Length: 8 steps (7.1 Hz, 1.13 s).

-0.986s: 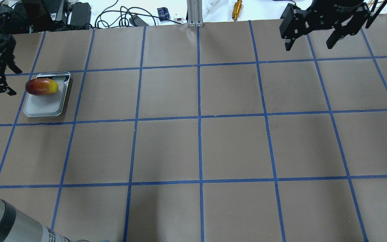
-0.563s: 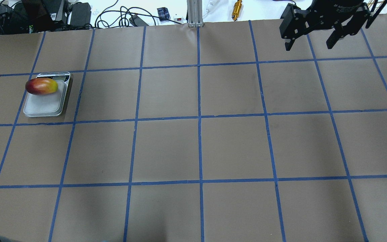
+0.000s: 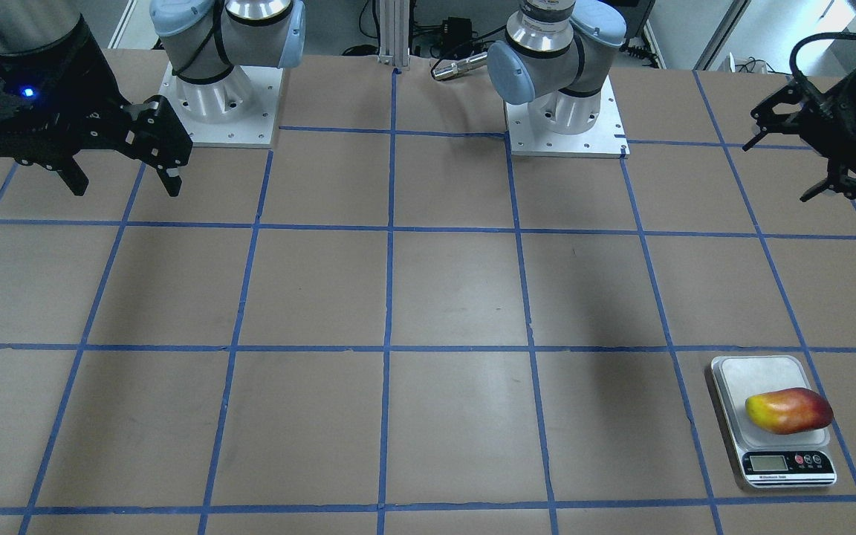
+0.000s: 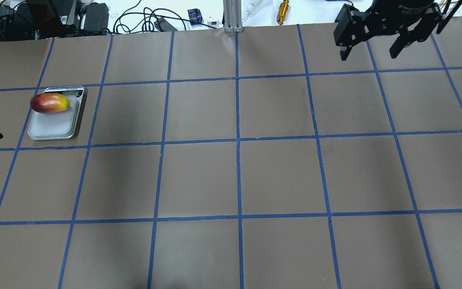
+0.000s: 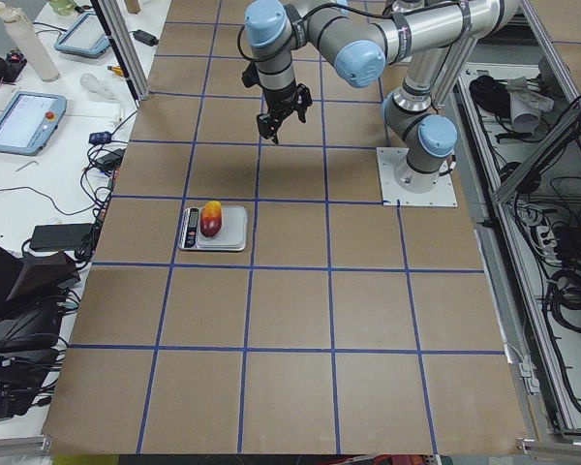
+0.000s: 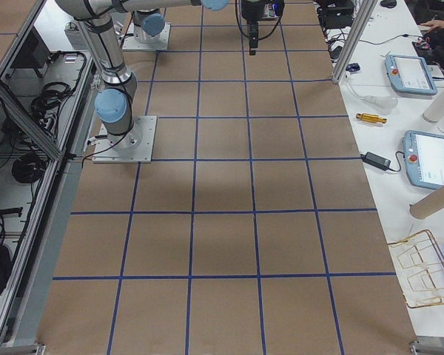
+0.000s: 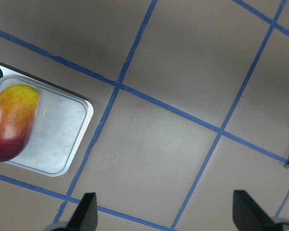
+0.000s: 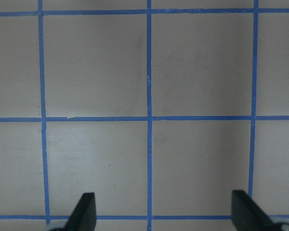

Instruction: Weigh mango

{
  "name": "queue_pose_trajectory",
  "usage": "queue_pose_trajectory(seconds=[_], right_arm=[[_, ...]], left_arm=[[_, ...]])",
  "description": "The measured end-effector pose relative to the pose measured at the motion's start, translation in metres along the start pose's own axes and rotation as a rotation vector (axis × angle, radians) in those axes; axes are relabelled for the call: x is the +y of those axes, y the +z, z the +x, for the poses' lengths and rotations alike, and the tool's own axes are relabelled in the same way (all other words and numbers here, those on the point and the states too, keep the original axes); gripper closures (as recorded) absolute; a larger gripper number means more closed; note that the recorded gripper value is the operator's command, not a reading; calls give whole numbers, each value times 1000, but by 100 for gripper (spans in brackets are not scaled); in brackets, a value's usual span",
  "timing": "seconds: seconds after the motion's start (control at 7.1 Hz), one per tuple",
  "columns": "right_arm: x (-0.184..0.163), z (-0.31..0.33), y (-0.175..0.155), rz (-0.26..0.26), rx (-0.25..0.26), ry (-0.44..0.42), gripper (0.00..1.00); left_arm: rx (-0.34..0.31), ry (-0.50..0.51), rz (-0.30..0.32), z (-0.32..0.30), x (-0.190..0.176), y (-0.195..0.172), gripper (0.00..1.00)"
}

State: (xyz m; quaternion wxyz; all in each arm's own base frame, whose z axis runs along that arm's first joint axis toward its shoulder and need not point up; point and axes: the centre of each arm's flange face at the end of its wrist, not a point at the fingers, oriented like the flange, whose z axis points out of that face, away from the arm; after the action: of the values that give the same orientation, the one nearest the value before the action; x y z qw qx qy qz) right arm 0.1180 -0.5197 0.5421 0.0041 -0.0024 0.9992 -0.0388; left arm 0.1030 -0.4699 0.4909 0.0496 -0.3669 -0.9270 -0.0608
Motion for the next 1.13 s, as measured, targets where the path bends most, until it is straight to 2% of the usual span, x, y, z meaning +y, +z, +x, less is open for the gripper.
queue_pose_trajectory(seconds=[0.56, 1.13], right_arm=[[0, 0, 0, -1, 0, 0, 0], [0, 0, 0, -1, 0, 0, 0]], left_arm=[[-100, -401, 40, 77, -101, -4, 0], [-143, -645, 108, 149, -184, 4, 0]])
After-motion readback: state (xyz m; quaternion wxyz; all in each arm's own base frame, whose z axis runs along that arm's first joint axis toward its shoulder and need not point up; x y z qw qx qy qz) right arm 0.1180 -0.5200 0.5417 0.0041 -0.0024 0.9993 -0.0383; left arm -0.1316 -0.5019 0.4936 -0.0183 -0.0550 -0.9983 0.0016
